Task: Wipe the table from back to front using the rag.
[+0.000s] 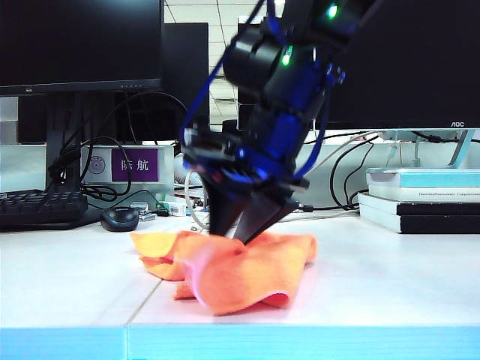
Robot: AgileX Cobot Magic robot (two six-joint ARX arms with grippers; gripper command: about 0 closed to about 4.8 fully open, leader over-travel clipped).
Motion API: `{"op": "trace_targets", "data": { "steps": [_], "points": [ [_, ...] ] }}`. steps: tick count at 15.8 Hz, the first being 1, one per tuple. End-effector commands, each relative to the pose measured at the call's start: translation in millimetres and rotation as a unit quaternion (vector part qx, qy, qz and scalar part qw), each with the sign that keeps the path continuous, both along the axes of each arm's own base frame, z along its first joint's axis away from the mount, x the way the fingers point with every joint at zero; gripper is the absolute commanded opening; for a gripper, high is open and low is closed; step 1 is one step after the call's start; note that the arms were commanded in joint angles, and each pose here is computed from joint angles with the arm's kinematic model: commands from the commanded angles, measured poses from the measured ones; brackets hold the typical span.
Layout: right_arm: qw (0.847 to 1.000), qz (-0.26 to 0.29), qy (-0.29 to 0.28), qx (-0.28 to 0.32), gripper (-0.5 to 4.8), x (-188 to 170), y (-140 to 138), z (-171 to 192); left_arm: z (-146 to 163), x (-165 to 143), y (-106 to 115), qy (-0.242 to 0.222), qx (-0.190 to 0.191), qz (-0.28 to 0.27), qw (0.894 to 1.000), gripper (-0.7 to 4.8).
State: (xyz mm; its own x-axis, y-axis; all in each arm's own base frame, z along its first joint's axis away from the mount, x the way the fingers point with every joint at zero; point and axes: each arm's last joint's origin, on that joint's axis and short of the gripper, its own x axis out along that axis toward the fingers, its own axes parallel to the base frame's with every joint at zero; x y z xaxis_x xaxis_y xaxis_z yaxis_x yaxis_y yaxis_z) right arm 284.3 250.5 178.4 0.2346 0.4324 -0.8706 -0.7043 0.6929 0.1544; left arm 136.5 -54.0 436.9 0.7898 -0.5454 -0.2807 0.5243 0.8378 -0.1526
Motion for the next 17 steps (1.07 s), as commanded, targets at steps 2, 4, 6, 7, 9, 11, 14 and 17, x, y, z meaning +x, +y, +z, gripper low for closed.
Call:
{"op": "trace_targets", "data": {
  "steps": [2, 4, 6, 7, 9, 11, 14, 17],
  "points": [
    [1.0, 0.001, 0.013, -0.018, -0.07, -2, 0, -5, 3, 0, 0, -0.01, -0.002, 0.001, 1.0, -0.03],
    [0.998, -0.011, 0.02, -0.058, -0.07, -5, -5, -8, 3, 0, 0, -0.01, -0.001, 0.001, 1.0, -0.03],
    [0.992, 0.007, 0.068, -0.105, -0.07, -15, -13, -12, 3, 0, 0, -0.01, -0.001, 0.001, 1.0, -0.03],
    [0.991, 0.007, 0.072, -0.108, -0.07, -16, -14, -12, 3, 0, 0, -0.01, -0.001, 0.001, 1.0, -0.03],
    [0.987, 0.014, 0.107, -0.116, -0.06, -21, -16, -13, 3, 0, 0, -0.011, -0.001, 0.001, 1.0, -0.03],
    [0.984, 0.024, 0.124, -0.124, -0.07, -27, -15, -14, 2, 1, 0, -0.01, -0.001, 0.001, 1.0, -0.03],
    [0.982, 0.038, 0.13, -0.135, -0.06, -37, -8, -14, 2, 1, 0, -0.01, -0.001, 0.001, 1.0, -0.03],
    [0.978, 0.036, 0.143, -0.145, -0.06, -39, -10, -15, 2, 1, 0, -0.01, -0.001, 0.0, 1.0, -0.03]
  ]
}}
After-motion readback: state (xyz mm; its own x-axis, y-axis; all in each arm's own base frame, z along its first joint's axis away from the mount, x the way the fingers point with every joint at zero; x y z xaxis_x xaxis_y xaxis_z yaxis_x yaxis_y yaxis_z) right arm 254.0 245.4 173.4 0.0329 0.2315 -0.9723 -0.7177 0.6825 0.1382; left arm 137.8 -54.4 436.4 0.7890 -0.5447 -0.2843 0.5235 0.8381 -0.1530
